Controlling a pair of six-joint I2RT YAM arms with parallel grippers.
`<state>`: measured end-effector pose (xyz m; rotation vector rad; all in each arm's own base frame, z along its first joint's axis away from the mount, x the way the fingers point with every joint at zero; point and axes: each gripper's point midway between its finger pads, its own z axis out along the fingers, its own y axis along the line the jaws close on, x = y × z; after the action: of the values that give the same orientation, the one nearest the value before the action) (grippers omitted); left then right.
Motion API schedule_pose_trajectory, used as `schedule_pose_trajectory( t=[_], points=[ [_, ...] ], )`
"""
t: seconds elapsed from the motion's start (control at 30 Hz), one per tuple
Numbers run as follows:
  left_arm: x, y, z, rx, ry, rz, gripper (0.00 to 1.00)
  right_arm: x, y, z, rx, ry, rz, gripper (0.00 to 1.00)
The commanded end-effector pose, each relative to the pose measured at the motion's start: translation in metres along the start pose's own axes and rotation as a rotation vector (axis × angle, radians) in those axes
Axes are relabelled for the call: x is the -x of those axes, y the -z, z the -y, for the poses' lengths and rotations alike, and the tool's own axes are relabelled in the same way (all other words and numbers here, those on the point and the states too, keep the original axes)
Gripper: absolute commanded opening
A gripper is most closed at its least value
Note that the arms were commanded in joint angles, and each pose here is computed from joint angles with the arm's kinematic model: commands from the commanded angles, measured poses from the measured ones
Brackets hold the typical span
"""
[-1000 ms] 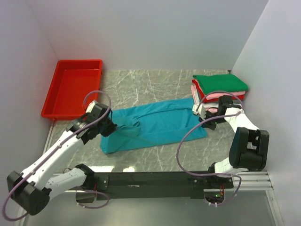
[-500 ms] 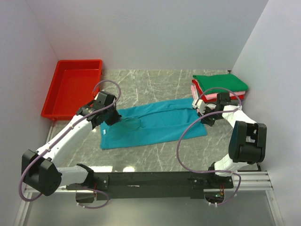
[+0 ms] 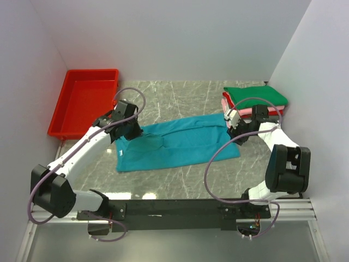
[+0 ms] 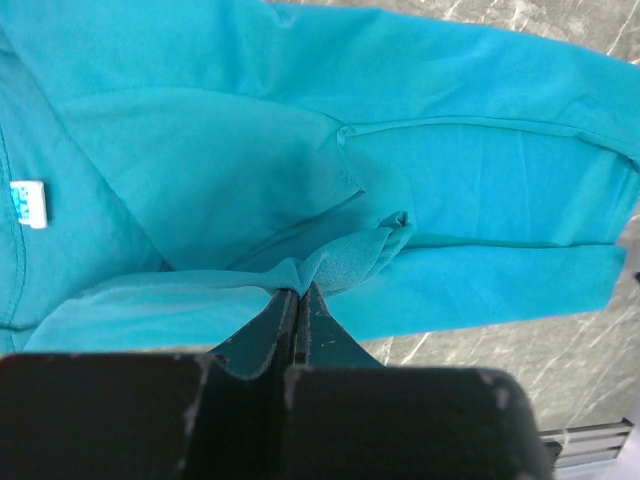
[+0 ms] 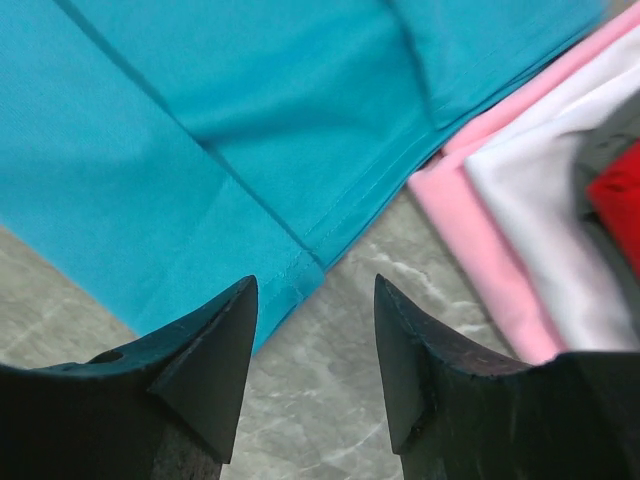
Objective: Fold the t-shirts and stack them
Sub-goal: Fold the tshirt
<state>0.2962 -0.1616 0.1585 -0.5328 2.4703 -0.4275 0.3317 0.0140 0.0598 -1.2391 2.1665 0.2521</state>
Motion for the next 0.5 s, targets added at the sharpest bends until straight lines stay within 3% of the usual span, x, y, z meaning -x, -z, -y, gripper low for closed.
schedule_pose_trajectory(
  t=[0.0, 0.23, 0.33, 0.43, 0.47],
  points=[
    [0.019, -0.001, 0.017, -0.041, -0.049, 0.038, 0.00, 0.039, 0.021, 0.008, -0.055, 0.008, 0.120, 0.57],
    [0.024, -0.020, 0.003, 0.047, -0.055, 0.037, 0.00, 0.042, 0.025, -0.009, -0.022, -0.010, 0.148, 0.59],
    [0.027, -0.035, -0.022, 0.165, -0.052, 0.049, 0.02, 0.042, 0.025, -0.031, 0.056, 0.047, 0.157, 0.59],
    [0.031, -0.044, -0.043, 0.254, -0.074, 0.048, 0.37, 0.042, 0.027, -0.057, 0.137, 0.128, 0.181, 0.60],
    [0.036, -0.042, -0.044, 0.268, -0.075, 0.069, 0.59, 0.042, 0.027, -0.066, 0.167, 0.166, 0.190, 0.60]
  ],
)
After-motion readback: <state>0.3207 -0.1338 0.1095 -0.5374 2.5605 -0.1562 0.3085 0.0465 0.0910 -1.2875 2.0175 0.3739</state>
